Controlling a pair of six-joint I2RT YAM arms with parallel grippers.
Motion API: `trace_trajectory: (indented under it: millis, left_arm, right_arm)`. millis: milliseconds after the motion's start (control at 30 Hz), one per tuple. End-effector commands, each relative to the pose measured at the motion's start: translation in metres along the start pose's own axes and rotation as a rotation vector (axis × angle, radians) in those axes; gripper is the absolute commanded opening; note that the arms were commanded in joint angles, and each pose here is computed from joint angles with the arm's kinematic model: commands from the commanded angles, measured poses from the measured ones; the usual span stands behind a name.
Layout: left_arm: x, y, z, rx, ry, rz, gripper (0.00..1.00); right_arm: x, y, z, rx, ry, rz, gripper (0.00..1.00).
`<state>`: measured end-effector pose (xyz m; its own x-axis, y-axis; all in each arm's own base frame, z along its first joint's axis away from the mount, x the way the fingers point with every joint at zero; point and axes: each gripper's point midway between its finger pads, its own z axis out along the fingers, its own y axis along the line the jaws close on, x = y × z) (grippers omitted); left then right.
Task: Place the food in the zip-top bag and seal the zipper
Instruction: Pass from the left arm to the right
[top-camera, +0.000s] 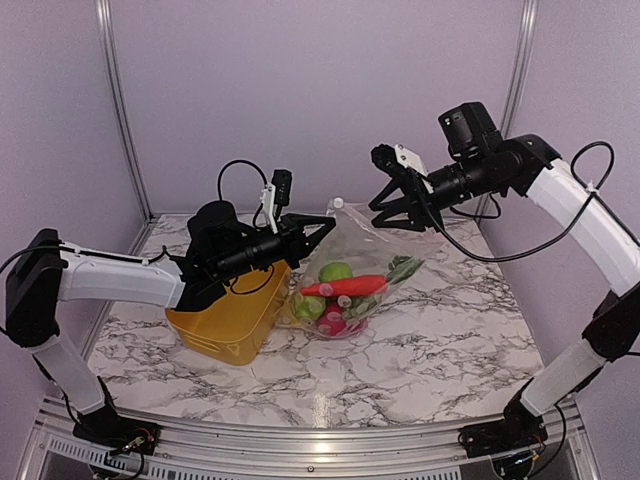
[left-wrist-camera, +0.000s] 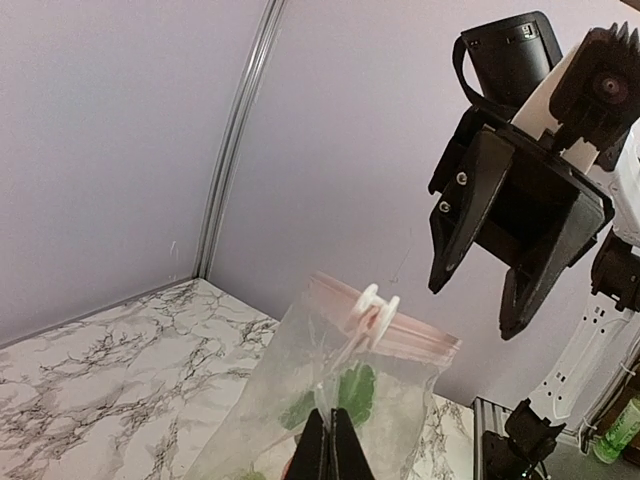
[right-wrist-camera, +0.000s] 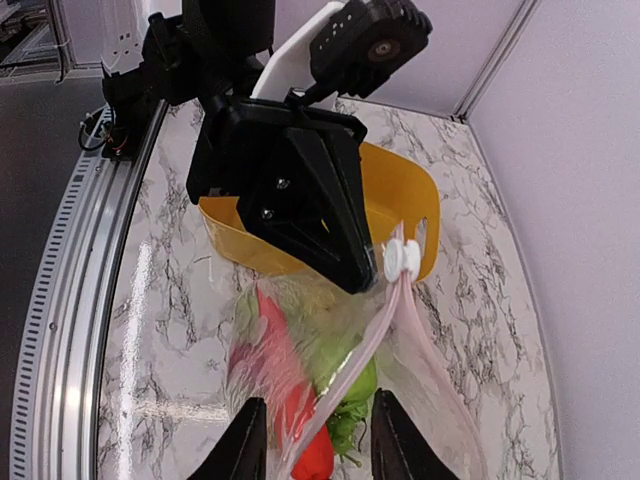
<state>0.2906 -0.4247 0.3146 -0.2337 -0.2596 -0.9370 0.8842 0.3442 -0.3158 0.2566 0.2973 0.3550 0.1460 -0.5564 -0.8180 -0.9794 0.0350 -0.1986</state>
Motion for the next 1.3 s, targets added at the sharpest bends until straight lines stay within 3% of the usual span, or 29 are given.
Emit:
trace_trajectory:
  millis: [0,533,867,1267]
  left_arm:
    - [-0.016,-0.013,-0.003,-0.047,-0.039,0.083,0.00]
    - [-0.012,-0.030,-0.011,-0.014,-0.007,0.110,0.00]
    - [-0.009,-0.031,-0.008,-0.008,0.009,0.119,0.00]
    - [-0.007,-0.033,-0.004,0.008,0.022,0.112,0.00]
  right_arm:
    - [-0.032,-0.007,0.019,0.012,-0.055,-0.003,0.35]
    - [-0.038,-0.010,0.034,-0.024,-0.080,-0.024,0.32]
    - [-0.037,-0.008,0.040,-0.048,-0.075,-0.020,0.14]
    - [-0.041,-0.006,0.042,-0.048,-0.080,-0.019,0.10]
